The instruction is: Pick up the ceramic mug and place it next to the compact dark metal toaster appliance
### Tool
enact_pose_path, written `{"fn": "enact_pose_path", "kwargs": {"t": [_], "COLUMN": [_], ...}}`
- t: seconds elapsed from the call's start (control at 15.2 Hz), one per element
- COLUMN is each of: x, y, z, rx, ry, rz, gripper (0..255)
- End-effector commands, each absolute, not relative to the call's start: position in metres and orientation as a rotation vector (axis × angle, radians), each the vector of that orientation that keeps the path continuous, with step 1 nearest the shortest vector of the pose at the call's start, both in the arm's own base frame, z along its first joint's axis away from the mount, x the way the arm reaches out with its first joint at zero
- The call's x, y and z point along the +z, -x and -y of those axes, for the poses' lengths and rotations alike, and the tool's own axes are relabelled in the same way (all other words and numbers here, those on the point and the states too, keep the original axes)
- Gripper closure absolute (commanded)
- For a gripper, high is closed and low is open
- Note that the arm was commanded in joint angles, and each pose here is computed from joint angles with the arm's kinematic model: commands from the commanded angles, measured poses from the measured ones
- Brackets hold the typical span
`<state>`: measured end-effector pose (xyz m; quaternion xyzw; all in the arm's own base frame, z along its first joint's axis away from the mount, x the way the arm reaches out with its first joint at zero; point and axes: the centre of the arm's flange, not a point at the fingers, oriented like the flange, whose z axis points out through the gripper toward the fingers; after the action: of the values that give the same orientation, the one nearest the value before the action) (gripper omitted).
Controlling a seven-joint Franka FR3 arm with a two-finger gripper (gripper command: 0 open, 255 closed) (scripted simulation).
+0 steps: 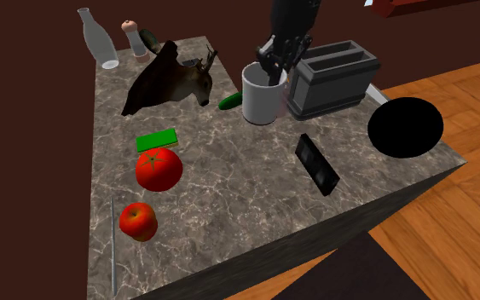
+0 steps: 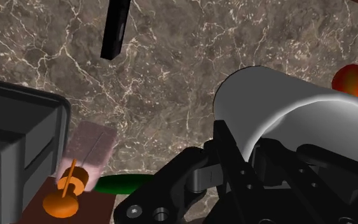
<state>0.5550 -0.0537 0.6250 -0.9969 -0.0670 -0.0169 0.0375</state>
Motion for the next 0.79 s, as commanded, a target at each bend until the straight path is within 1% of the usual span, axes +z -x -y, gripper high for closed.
{"fn": "enact_pose_path", "kwargs": {"t": [0.0,0.73], "x": [0.626,0.627], "y": [-0.565,-0.619], "z": [0.079,0.213], "rx": [-0.052,-0.052], "ry": [3.060,3.060], "rz": [0.208,0.208], "gripper": [255,255]}}
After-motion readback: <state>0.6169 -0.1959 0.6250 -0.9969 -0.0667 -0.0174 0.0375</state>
